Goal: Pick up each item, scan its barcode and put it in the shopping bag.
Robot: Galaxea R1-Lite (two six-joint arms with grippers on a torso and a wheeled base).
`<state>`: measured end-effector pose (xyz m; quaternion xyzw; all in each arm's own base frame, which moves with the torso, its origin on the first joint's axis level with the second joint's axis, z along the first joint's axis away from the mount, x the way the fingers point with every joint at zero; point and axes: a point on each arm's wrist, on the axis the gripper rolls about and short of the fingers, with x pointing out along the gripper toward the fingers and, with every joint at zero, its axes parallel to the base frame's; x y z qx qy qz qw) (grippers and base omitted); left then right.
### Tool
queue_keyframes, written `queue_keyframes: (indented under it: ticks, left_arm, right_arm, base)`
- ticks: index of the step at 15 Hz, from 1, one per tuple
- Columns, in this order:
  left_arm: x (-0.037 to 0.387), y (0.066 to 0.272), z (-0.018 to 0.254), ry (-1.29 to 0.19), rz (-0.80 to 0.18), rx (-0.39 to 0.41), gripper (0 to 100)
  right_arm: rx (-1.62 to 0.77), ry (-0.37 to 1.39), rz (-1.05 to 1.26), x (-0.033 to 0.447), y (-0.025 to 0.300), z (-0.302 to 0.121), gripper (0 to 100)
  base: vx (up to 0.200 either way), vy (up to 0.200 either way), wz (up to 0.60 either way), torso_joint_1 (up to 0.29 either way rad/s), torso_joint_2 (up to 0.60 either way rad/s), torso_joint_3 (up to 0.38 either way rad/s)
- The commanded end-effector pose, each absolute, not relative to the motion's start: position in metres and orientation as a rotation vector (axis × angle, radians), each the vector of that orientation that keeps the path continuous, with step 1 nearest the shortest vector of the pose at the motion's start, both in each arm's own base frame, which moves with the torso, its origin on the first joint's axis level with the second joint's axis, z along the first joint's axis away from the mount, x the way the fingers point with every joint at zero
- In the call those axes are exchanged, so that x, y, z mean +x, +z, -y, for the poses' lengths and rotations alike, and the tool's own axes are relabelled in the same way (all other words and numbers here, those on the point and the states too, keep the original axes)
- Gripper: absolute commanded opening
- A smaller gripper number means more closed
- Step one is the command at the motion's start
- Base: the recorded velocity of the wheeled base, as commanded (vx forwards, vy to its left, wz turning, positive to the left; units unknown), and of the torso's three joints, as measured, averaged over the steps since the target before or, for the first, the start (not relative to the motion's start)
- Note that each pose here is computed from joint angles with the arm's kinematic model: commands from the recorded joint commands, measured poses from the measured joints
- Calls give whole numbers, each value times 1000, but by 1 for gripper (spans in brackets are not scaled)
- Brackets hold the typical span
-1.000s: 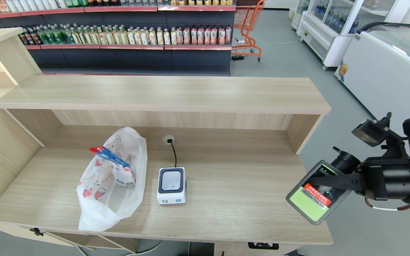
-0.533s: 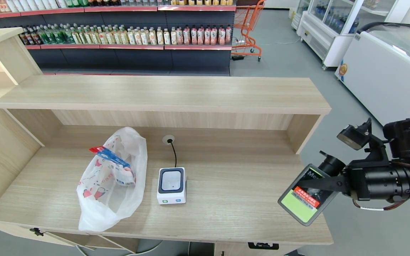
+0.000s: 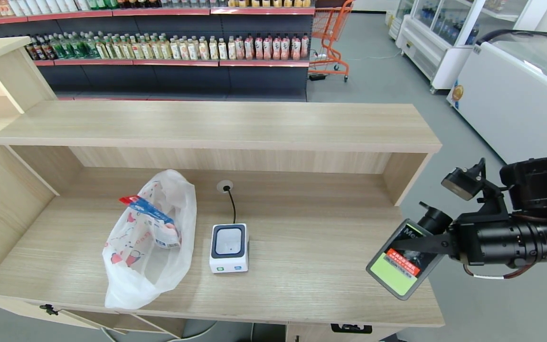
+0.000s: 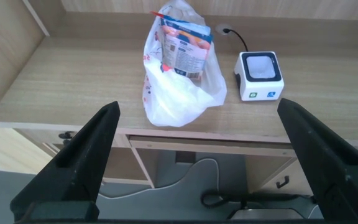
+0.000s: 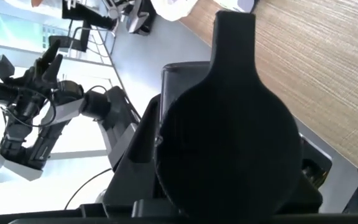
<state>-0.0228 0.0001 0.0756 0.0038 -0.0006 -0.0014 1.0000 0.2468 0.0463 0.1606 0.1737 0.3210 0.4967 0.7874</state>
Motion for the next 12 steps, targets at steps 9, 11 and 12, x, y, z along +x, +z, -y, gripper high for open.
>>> queue_keyframes:
  ticks: [9, 11, 12]
  left_arm:
    - [-23, 76, 0, -3, 0, 11, 100]
    - [-23, 76, 0, -5, 2, 12, 100]
    - [-23, 76, 0, -5, 2, 12, 100]
  right_arm:
    - [286, 977, -720, 296, 150, -74, 0]
    - [268, 975, -728, 307, 146, -84, 0]
    - [258, 977, -730, 311, 144, -90, 0]
  base:
    - [0, 200, 0, 2, 4, 3]
    - [0, 200, 0, 2, 0, 5]
    - [0, 200, 0, 2, 2, 7]
